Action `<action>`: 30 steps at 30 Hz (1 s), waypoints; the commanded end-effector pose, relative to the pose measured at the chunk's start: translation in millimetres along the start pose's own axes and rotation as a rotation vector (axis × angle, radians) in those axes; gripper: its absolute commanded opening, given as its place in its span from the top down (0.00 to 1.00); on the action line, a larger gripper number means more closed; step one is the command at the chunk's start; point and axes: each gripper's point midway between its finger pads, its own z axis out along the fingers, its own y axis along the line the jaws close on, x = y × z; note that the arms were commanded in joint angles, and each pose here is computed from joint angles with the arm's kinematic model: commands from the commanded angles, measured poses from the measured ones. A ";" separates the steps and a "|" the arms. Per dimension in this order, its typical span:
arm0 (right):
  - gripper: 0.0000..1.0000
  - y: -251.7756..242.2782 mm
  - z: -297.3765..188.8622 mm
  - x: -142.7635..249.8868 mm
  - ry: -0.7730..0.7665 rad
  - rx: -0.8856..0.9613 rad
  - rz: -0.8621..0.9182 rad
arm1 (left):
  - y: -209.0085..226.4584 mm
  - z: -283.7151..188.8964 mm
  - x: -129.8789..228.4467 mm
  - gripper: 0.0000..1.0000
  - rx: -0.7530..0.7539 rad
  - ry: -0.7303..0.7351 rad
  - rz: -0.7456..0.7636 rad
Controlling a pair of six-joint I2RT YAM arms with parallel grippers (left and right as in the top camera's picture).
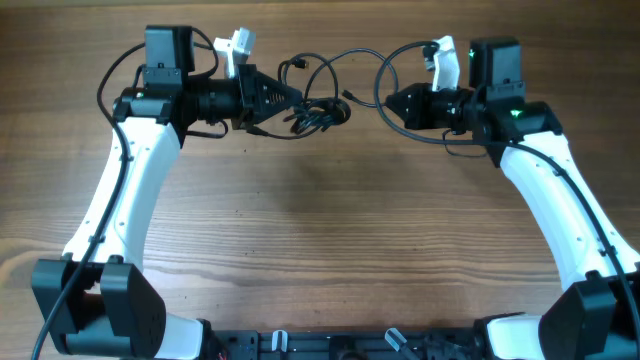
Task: Untangle cables
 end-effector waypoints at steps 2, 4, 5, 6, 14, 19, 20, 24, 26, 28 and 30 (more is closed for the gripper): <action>0.96 48.7 -21.3 -8.6 -0.039 -0.182 -0.189 | -4.1 -2.9 -0.1 0.96 -0.026 -0.013 0.110; 0.93 37.1 -21.2 -12.0 -0.051 -0.106 -0.123 | -3.0 -3.0 -1.0 0.96 -0.033 -0.017 0.090; 0.96 35.0 -21.1 -13.1 -0.055 -0.094 -0.121 | -2.6 -3.0 -1.1 0.96 -0.035 -0.018 0.073; 0.96 36.3 -21.3 -14.4 -0.060 -0.100 -0.139 | -2.6 -3.0 -1.1 0.96 -0.035 -0.018 0.073; 0.96 50.5 -30.9 -21.1 -0.090 -0.138 -0.128 | 16.1 -4.9 -6.8 0.96 -0.136 -0.063 -0.012; 0.96 64.9 -52.2 -35.3 -0.175 -0.120 -0.184 | 24.4 -5.4 10.2 0.96 -0.164 0.007 0.170; 0.95 61.4 -53.7 -37.7 -0.188 -0.089 -0.197 | 25.1 -5.5 15.9 0.96 -0.161 0.030 0.205; 0.96 38.2 -49.2 -43.6 -0.208 0.029 -0.170 | 15.7 -5.6 38.5 0.96 -0.075 0.112 0.339; 0.96 32.2 -43.5 -45.2 -0.207 0.039 -0.153 | 12.5 -6.0 44.2 0.96 -0.048 0.130 0.366; 0.96 27.7 -37.6 -45.4 -0.201 0.037 -0.119 | 9.5 -6.0 46.3 0.96 -0.028 0.134 0.363; 0.96 23.3 -21.4 -39.4 -0.165 0.029 -0.078 | 6.0 -6.0 47.3 0.96 -0.007 0.136 0.362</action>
